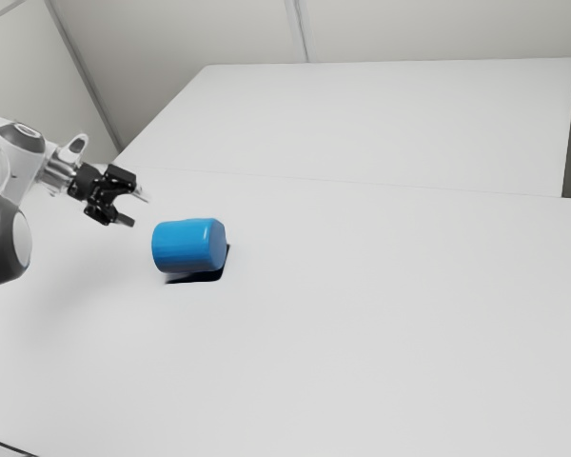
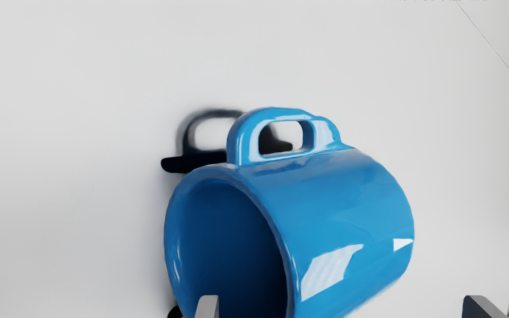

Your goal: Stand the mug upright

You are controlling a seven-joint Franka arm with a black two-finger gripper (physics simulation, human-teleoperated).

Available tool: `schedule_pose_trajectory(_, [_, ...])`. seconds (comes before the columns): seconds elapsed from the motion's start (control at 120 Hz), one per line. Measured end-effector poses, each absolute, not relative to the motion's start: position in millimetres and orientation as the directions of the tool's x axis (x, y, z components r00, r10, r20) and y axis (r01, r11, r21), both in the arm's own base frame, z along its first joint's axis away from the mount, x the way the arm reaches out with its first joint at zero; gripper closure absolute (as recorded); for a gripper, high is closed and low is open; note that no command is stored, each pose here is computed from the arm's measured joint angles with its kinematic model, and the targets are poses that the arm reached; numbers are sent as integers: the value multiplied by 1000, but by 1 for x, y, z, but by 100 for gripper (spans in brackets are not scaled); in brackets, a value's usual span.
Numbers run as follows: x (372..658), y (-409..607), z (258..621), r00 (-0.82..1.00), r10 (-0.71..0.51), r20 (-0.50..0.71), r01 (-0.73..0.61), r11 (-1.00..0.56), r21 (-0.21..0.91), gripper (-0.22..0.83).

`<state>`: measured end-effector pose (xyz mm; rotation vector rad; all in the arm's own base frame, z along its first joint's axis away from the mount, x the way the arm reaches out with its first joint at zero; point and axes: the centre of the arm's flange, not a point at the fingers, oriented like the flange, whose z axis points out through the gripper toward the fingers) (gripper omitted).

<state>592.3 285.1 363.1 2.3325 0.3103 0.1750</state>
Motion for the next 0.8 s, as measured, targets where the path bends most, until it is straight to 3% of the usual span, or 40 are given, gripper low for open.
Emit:
schedule_pose_trajectory(0.233, [581, 274, 316, 964, 260, 51, 117, -589, 799, 0])
schedule_pose_trajectory(0.708, [585, 237, 278, 965, 218, 143, -14, -505, 863, 0])
schedule_pose_trajectory(0.8, [585, 233, 277, 964, 214, 160, -34, -497, 867, 9])
